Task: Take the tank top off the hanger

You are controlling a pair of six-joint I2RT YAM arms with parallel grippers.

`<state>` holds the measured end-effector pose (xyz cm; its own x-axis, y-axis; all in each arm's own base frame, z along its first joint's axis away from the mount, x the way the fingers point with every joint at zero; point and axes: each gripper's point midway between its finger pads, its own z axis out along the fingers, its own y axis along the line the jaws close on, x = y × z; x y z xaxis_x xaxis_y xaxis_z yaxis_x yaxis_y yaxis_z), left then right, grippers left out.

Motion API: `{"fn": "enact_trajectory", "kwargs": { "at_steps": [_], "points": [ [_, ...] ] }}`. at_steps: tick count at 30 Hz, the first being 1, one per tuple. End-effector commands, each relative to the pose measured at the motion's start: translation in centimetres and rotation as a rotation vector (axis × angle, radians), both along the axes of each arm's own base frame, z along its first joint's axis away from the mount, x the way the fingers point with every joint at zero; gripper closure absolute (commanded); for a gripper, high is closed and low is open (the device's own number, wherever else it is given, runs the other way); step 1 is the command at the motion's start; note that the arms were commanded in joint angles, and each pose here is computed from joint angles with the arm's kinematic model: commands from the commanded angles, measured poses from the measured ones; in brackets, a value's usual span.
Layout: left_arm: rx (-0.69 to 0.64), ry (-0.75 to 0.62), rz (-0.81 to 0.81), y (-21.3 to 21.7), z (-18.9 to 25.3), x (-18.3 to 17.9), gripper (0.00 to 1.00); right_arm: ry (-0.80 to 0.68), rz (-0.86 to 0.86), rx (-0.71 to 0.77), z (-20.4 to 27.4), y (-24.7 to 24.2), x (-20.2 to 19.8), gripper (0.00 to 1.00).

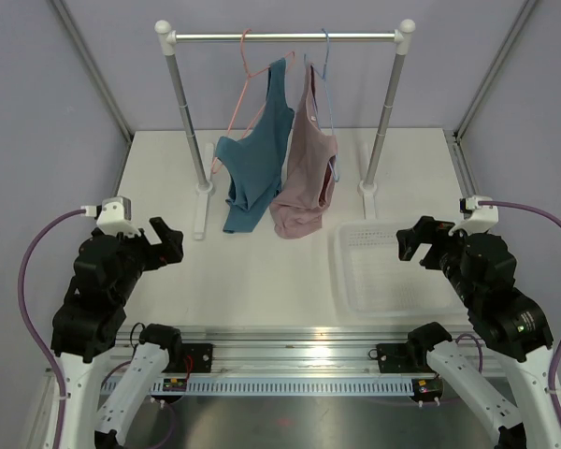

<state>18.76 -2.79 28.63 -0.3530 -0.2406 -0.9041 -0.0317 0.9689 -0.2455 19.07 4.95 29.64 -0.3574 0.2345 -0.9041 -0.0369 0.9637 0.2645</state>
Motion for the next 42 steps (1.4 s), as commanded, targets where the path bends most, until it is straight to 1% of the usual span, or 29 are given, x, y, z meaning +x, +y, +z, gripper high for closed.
{"fn": "enact_trajectory", "kwargs": {
  "at_steps": [1,3,6,7,8,9,10,11,13,14,15,16,17,18,19,20,21,26,28,30,31,32,33,35,36,37,40,41,42],
  "points": [
    [-0.020,-0.079,-0.110,-1.9,3.3,0.7,0.01,-0.056,0.033,0.033,1.4,0.9,0.5,0.00],
    [-0.020,-0.093,-0.165,-2.8,4.2,0.9,0.01,-0.055,0.059,0.037,1.5,1.4,0.6,0.00],
    [-0.020,-0.140,-0.228,-3.9,7.2,1.4,0.01,-0.075,0.156,0.075,1.8,3.3,0.5,0.00],
    [-0.021,-0.121,-0.256,-4.5,7.4,2.3,0.01,-0.084,0.192,0.098,1.9,4.0,0.5,0.01],
    [-0.022,-0.163,-0.268,-4.7,9.6,2.5,0.01,-0.081,0.208,0.106,1.8,4.4,0.5,0.00],
    [-0.025,-0.171,-0.280,-5.1,10.4,3.1,0.01,-0.080,0.228,0.123,2.0,4.9,0.4,0.00],
    [-0.029,-0.144,-0.300,-5.8,10.5,4.6,0.01,-0.073,0.232,0.125,1.8,5.1,0.6,0.01],
    [-0.032,-0.185,-0.310,-6.1,12.7,5.0,0.01,-0.070,0.228,0.125,1.8,5.1,0.7,0.00],
    [-0.031,-0.216,-0.334,-6.8,14.7,6.4,0.01,-0.055,0.260,0.131,1.5,5.6,0.5,0.00],
    [-0.022,-0.191,-0.352,-7.6,14.6,8.5,0.01,-0.053,0.266,0.133,1.4,5.7,0.5,0.00],
    [-0.016,-0.240,-0.359,-7.8,16.8,8.9,0.01,-0.052,0.281,0.139,1.3,6.0,0.3,0.01],
    [-0.009,-0.251,-0.376,-8.3,17.3,10.0,0.01,-0.043,0.284,0.141,0.9,6.1,0.3,0.00],
    [0.022,-0.308,-0.406,-8.9,18.5,11.0,0.01,-0.041,0.286,0.161,0.8,6.2,0.2,0.01],
    [0.043,-0.295,-0.428,-9.6,17.9,13.0,0.01,-0.037,0.321,0.178,0.7,6.8,-0.2,0.01],
    [0.062,-0.314,-0.431,-9.9,18.4,13.9,0.01,-0.023,0.342,0.186,0.2,7.2,-0.3,0.00],
    [0.089,-0.298,-0.421,-10.2,17.6,16.2,0.01,-0.020,0.377,0.218,0.3,7.8,-0.9,0.01],
    [0.094,-0.314,-0.417,-10.3,18.3,17.0,0.01,-0.017,0.396,0.228,0.1,8.1,-1.2,0.01],
    [0.098,-0.372,-0.476,-12.3,18.5,20.5,0.11,-0.017,0.455,0.290,-0.2,8.9,-2.9,0.00],
    [0.111,-0.365,-0.517,-13.3,17.6,21.9,0.12,-0.020,0.478,0.299,-0.2,9.0,-3.7,0.01],
    [0.125,-0.345,-0.544,-14.0,16.9,22.9,0.20,-0.010,0.483,0.302,-0.4,9.0,-4.1,0.00],
    [0.136,-0.314,-0.547,-14.3,16.1,24.0,0.24,-0.011,0.484,0.306,-0.4,8.9,-4.4,0.01],
    [0.134,-0.294,-0.556,-14.6,15.7,24.6,0.29,-0.006,0.484,0.304,-0.5,8.8,-4.4,0.00],
    [0.148,-0.283,-0.577,-14.9,15.2,24.9,0.37,0.000,0.485,0.301,-0.6,8.8,-4.6,0.01],
    [0.167,-0.260,-0.599,-15.9,14.5,25.7,0.41,0.011,0.481,0.294,-0.8,8.7,-4.8,0.00],
    [0.171,-0.256,-0.601,-16.1,14.4,25.9,0.45,0.014,0.479,0.290,-1.0,8.6,-4.8,0.01],
    [0.176,-0.250,-0.604,-16.5,14.1,26.1,0.47,0.013,0.474,0.289,-1.1,8.5,-4.7,0.00],
    [0.215,-0.251,-0.588,-17.2,13.8,26.7,0.49,0.014,0.476,0.290,-1.1,8.6,-4.6,0.01],
    [0.225,-0.234,-0.591,-17.6,13.3,26.9,0.52,0.015,0.478,0.286,-1.1,8.6,-4.7,0.00],
    [0.230,-0.245,-0.590,-17.7,13.7,27.0,0.57,0.009,0.479,0.285,-1.0,8.6,-4.6,0.00]
  ]
}}
